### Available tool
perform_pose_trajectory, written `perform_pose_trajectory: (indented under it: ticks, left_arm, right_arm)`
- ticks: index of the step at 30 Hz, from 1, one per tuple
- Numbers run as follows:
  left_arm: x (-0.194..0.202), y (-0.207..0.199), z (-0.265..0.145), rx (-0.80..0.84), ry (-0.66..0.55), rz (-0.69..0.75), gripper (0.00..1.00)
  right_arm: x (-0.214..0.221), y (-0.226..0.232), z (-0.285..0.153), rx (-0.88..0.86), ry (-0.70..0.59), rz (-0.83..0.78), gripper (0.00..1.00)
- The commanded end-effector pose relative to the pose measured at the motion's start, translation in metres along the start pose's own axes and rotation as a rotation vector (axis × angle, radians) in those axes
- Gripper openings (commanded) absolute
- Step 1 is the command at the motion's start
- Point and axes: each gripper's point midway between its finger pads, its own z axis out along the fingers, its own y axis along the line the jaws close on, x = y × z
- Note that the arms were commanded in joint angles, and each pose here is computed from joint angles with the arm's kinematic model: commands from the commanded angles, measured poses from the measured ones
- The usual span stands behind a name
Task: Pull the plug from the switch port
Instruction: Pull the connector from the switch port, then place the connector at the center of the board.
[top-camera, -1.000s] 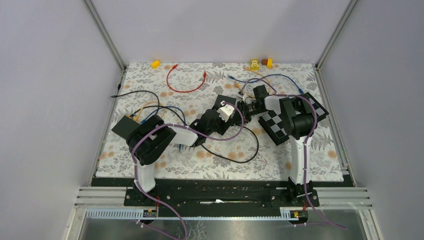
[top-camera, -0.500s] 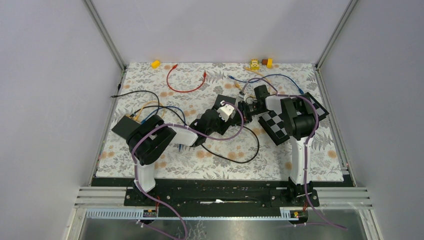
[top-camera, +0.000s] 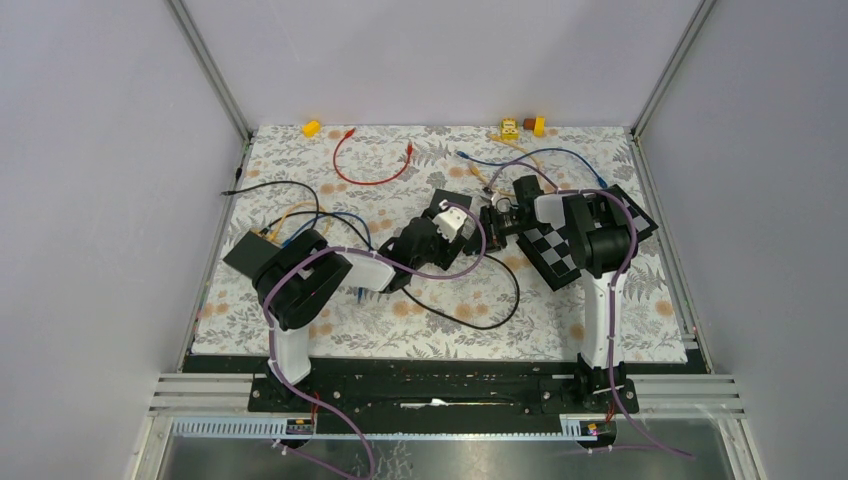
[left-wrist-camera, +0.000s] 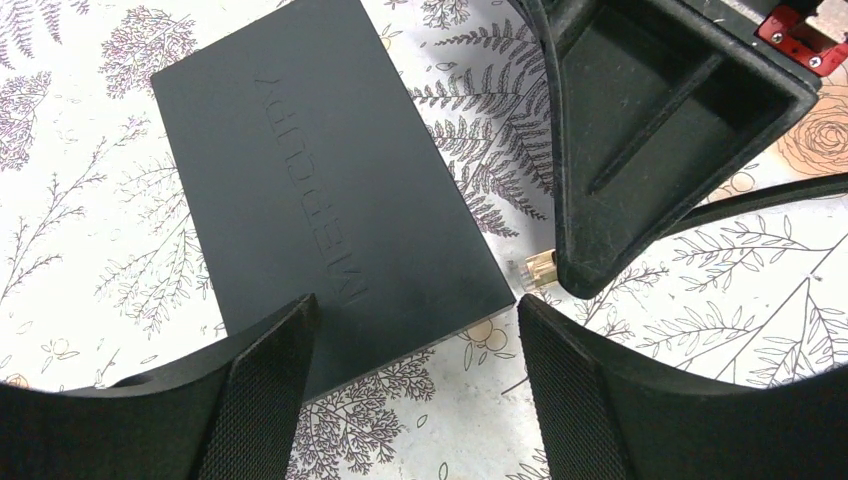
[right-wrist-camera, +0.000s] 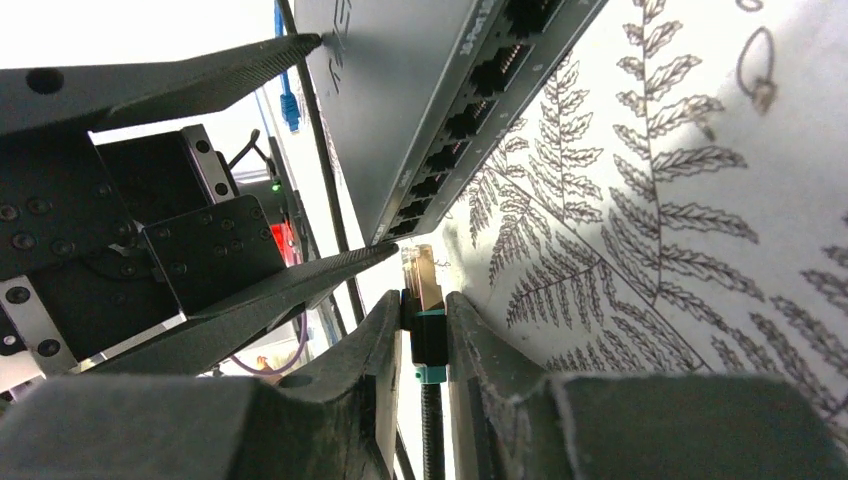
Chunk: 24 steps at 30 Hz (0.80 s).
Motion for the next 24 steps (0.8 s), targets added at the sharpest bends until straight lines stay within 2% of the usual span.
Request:
perform_pose_trajectory:
  ticks: [1,7,12,15,18,24]
  left_arm:
    - [0.023,-0.009,-0.003,0.066,0.08,-0.029,0.77]
    - [0.008,-0.022,-0.007,0.146,0.06,-0.044,0.85]
    - [-0.022,-0.02,-0.019,0.171,-0.004,-0.007,0.94]
    - [-0.043,-0.008,-0.027,0.137,-0.044,0.02,0.98]
    - [-0.057,0.003,-0.038,0.138,-0.084,0.011,0.99]
    - [-0.073,0.049,-0.064,0.122,-0.105,-0.072,0.99]
  right_arm:
    - [0.005,-0.014,-0.01,0.116,-0.014,-0.012,0.0]
    - [0.006,-0.002,-0.03,0.212,-0.005,-0.114,0.03]
    - [0.017,0.008,-0.04,0.231,-0.014,-0.181,0.07]
    - [0.02,0.015,-0.045,0.221,-0.022,-0.199,0.12]
    - [0.022,0.025,-0.049,0.207,-0.019,-0.238,0.16]
    - [0.025,0.038,-0.049,0.177,-0.016,-0.31,0.19]
